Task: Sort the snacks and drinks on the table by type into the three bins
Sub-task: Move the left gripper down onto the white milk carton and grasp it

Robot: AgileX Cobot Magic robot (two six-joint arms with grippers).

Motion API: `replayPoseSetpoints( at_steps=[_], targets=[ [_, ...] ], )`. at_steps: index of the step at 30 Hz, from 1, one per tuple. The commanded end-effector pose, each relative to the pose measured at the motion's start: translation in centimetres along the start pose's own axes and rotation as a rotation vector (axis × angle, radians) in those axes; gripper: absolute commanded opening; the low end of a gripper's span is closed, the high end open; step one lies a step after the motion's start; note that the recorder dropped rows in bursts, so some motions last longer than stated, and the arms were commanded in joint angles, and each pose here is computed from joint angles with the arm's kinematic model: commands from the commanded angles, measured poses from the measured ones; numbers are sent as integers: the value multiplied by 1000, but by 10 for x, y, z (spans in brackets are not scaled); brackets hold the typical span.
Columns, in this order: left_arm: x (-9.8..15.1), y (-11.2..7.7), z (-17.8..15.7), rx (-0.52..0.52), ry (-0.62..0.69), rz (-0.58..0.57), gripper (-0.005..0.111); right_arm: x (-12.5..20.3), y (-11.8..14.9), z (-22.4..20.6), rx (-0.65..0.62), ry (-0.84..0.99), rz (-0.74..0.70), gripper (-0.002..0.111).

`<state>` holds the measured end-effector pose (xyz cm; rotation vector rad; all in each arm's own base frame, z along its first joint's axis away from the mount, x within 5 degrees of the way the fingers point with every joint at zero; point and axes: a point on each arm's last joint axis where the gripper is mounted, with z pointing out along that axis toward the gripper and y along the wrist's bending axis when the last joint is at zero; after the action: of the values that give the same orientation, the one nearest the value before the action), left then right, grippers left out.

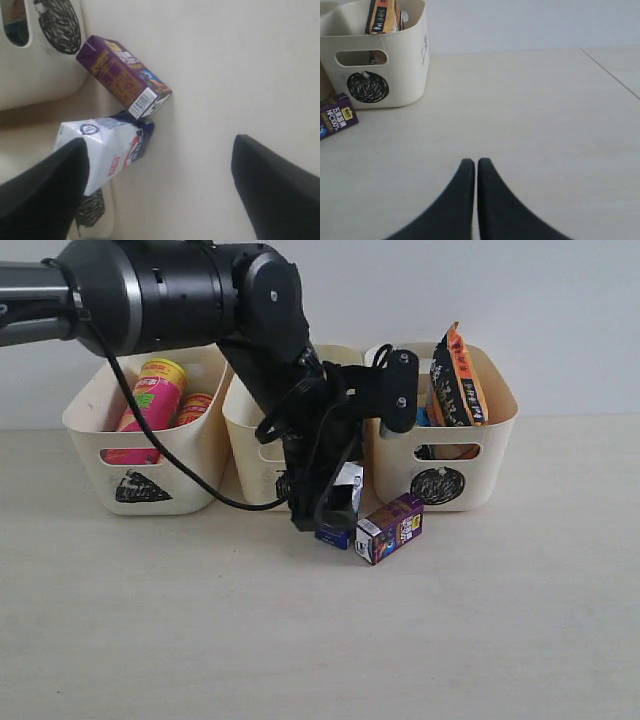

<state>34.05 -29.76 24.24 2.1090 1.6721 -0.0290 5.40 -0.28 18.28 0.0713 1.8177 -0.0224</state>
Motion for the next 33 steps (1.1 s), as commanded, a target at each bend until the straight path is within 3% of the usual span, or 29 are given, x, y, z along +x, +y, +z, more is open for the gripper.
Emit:
replayPoseSetpoints(
  at_steps=[1,5,17,33],
  targets=[
    [0,6,6,-28,20,140,73,-1,0,0,1,-13,-4,0],
    [-1,13,19,-62,18,212,73,-1,0,0,1,-13,-4,0],
    [-2,30,48,-62,61,243,73,-1,0,0,1,-13,-4,0],
    [14,42,69,-39,101,198,73,-1,0,0,1,-13,-4,0]
  ],
)
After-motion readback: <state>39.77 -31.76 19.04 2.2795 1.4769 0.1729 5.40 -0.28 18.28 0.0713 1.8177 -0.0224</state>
